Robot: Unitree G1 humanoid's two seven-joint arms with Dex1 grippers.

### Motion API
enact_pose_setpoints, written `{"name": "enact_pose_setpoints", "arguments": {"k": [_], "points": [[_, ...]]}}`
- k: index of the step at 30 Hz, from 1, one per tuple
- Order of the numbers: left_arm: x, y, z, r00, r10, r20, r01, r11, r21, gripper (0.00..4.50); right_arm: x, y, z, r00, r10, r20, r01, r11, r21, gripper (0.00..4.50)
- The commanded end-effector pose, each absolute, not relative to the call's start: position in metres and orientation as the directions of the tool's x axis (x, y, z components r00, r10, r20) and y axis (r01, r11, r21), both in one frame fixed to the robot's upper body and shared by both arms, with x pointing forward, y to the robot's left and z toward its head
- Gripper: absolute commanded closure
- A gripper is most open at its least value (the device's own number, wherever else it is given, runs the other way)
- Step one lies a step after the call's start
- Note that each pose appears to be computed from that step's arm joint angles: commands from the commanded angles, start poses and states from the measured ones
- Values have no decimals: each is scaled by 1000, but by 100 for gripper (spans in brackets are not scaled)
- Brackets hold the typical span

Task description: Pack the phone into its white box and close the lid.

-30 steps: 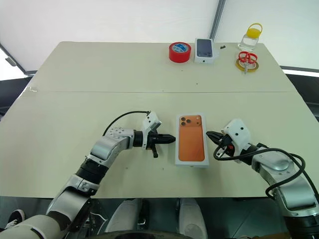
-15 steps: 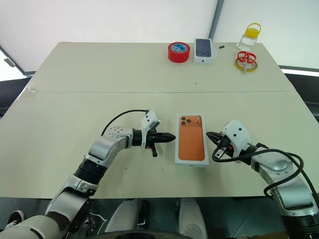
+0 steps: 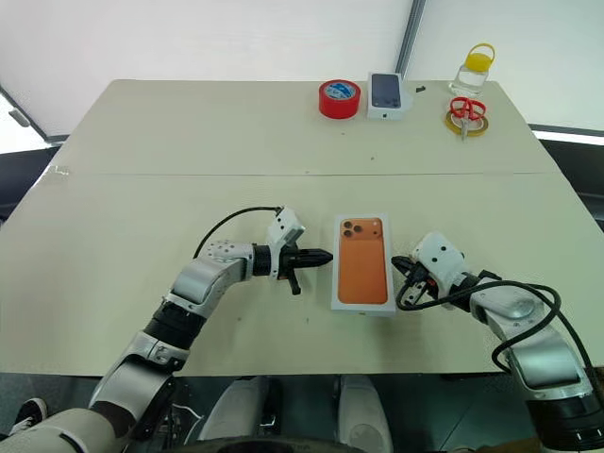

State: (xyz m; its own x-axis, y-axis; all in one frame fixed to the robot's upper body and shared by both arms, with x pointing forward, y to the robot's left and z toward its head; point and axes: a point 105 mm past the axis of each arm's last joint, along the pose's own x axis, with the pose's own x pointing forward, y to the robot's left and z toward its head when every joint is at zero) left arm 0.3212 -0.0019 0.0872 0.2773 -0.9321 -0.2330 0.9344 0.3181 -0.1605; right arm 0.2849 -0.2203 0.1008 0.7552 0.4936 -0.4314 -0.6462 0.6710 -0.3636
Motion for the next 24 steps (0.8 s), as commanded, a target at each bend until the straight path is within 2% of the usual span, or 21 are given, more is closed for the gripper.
{"name": "enact_pose_setpoints", "arguments": {"k": [1,6,12,16,17,19,21,24], "points": [[321,-8,108,267,-950,-160,949,288,-126,450,295,-228,128,793,490,-363,-609,666,-431,447],[322,-6,103,277,-945,-174,946,300,-121,450,308,-219,175,807,559,-191,-584,706,-401,447],[322,-2,98,283,-939,-194,942,311,-130,450,295,-193,183,730,669,-141,-672,665,-327,447],[328,3,106,329,-931,-156,932,347,-106,450,276,-180,135,660,687,-306,-751,614,-243,447],[330,4,109,339,-930,-139,927,356,-117,450,273,-189,108,652,623,-431,-752,601,-269,447],[336,4,112,370,-920,-132,913,386,-129,450,264,-203,74,623,529,-576,-767,558,-316,447],[343,3,113,402,-905,-137,905,416,-93,450,259,-204,63,602,519,-607,-782,536,-318,447],[342,-8,123,376,-922,-87,920,383,-84,450,266,-193,72,627,552,-550,-765,571,-299,447]]}}
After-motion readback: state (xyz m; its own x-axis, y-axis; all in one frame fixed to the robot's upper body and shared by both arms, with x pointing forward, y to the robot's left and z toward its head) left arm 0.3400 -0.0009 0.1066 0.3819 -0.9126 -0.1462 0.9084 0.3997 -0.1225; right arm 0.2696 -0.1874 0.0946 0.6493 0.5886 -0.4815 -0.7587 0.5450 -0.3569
